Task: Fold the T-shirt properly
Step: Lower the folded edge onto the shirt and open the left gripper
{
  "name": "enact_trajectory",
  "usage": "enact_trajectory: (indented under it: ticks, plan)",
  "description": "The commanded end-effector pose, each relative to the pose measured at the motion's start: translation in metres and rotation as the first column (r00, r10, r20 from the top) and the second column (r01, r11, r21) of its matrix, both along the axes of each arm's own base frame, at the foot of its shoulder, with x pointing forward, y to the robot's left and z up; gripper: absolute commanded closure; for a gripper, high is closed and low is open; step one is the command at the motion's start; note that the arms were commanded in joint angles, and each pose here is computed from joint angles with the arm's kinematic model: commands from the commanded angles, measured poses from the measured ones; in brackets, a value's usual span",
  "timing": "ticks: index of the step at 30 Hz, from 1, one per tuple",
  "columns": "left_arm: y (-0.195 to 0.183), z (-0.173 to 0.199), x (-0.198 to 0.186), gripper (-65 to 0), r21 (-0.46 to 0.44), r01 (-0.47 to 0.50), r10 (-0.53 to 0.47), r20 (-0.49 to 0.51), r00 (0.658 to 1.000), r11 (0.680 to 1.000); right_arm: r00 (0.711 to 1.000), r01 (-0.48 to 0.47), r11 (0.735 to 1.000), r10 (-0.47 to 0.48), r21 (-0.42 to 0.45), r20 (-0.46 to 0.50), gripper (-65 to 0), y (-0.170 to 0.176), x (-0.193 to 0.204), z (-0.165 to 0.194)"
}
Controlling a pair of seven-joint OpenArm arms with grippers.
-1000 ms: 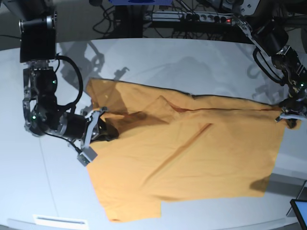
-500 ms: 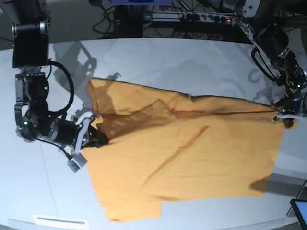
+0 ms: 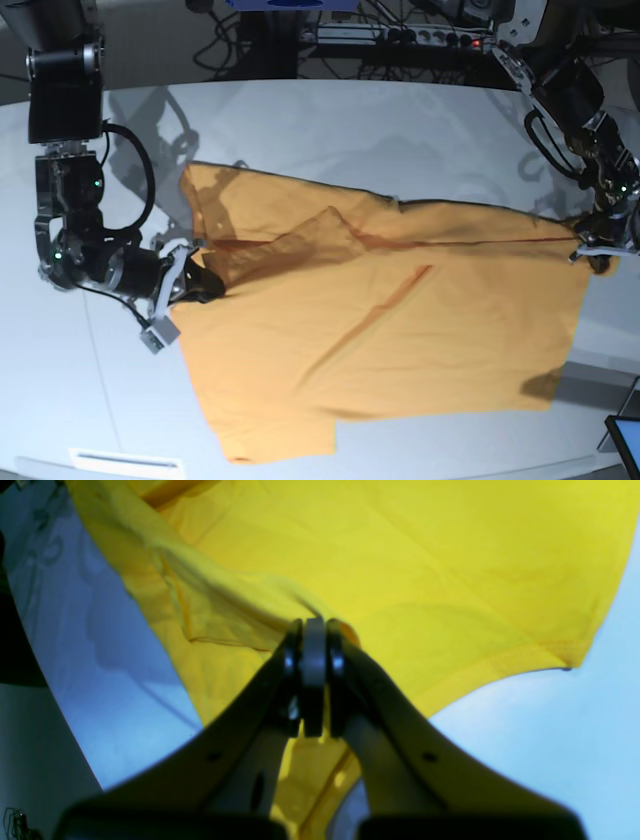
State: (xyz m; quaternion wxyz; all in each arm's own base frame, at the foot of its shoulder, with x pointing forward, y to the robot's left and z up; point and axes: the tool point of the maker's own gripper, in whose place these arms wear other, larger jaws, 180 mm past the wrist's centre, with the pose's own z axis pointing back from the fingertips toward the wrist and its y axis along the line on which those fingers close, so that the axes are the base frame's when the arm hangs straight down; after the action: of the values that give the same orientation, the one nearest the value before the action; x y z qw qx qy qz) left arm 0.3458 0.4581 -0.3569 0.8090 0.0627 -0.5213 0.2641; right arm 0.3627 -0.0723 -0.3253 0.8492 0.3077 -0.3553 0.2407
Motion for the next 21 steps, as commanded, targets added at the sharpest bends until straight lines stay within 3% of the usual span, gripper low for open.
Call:
enact_trajectory:
  ticks: [1,7,10,16,18,21]
  plan:
    - [0.012,0.024,0.009,0.0,0.036,-0.011,0.009,0.06,0.998,0.999,0.998,0.002,1.0,-0.004,0.027,0.063,-0.3,0.0,0.012,0.02]
    - [0.01,0.02,0.007,0.0,0.037,-0.002,0.0,0.047,0.999,0.999,0.998,0.017,0.999,-0.014,-0.051,0.061,-0.9,-0.008,0.013,0.01]
    - [0.0,0.014,0.009,-1.7,0.062,0.049,-0.05,0.005,0.999,0.997,0.998,0.02,0.998,-0.016,-0.063,0.061,-2.3,-0.009,0.013,0.008]
    - [-0.009,0.028,0.014,-30.1,0.123,0.099,-0.101,0.01,0.995,0.988,0.998,0.029,0.998,-0.025,-0.062,0.062,-25.1,-0.011,0.014,0.009]
    - [-0.009,0.03,0.014,-35.6,0.126,0.099,-0.102,0.012,0.995,0.987,0.998,0.029,0.998,-0.025,-0.062,0.062,-30.5,-0.011,0.014,0.009]
    - [-0.008,0.032,0.014,-38.6,0.125,0.097,-0.099,0.016,0.995,0.987,0.998,0.029,0.998,-0.025,-0.062,0.062,-33.2,-0.011,0.014,0.009]
